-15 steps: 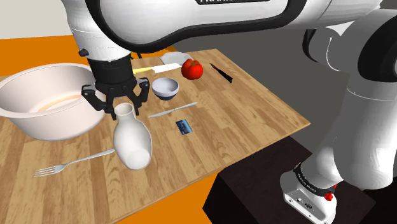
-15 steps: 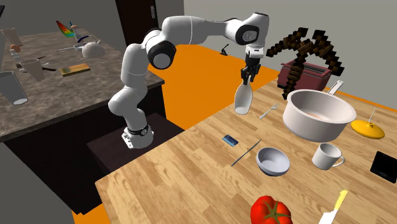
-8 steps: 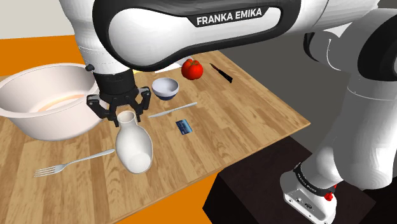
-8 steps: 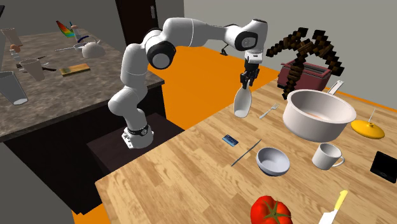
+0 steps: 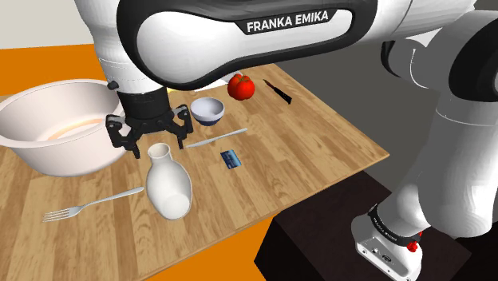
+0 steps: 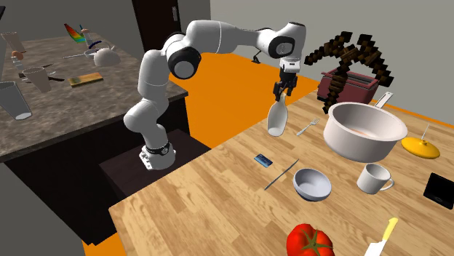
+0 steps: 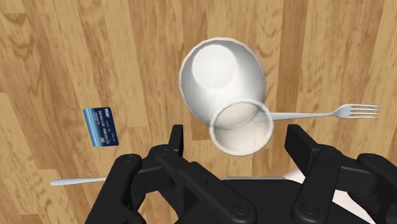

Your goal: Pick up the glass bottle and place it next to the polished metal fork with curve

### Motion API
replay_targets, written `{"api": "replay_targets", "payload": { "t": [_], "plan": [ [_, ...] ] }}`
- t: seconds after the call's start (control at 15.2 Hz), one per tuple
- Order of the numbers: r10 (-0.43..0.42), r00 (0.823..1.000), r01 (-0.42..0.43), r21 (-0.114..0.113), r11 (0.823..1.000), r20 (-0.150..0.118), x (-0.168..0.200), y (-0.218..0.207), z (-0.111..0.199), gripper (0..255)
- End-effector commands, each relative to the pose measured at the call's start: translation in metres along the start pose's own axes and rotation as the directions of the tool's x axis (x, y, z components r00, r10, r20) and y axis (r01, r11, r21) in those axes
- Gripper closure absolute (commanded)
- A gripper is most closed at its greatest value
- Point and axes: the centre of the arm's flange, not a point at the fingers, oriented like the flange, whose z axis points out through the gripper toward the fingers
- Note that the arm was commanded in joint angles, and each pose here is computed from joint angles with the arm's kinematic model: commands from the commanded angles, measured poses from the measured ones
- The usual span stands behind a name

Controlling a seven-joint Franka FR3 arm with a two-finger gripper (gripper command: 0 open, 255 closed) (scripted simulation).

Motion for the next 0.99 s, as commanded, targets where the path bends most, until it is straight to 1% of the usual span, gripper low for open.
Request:
{"api": "replay_targets", "payload": {
  "t": [0.0,0.13,0.4,0.92],
  "plan": [
    [0.000,1.000,0.000,0.000,1.000,0.000,0.000,0.000,0.000,0],
    [0.000,1.000,0.000,0.000,1.000,0.000,0.000,0.000,0.000,0],
    [0.000,1.000,0.000,0.000,1.000,0.000,0.000,0.000,-0.050,0],
    [0.000,1.000,0.000,0.000,1.000,0.000,0.000,0.000,-0.050,0]
  ]
}}
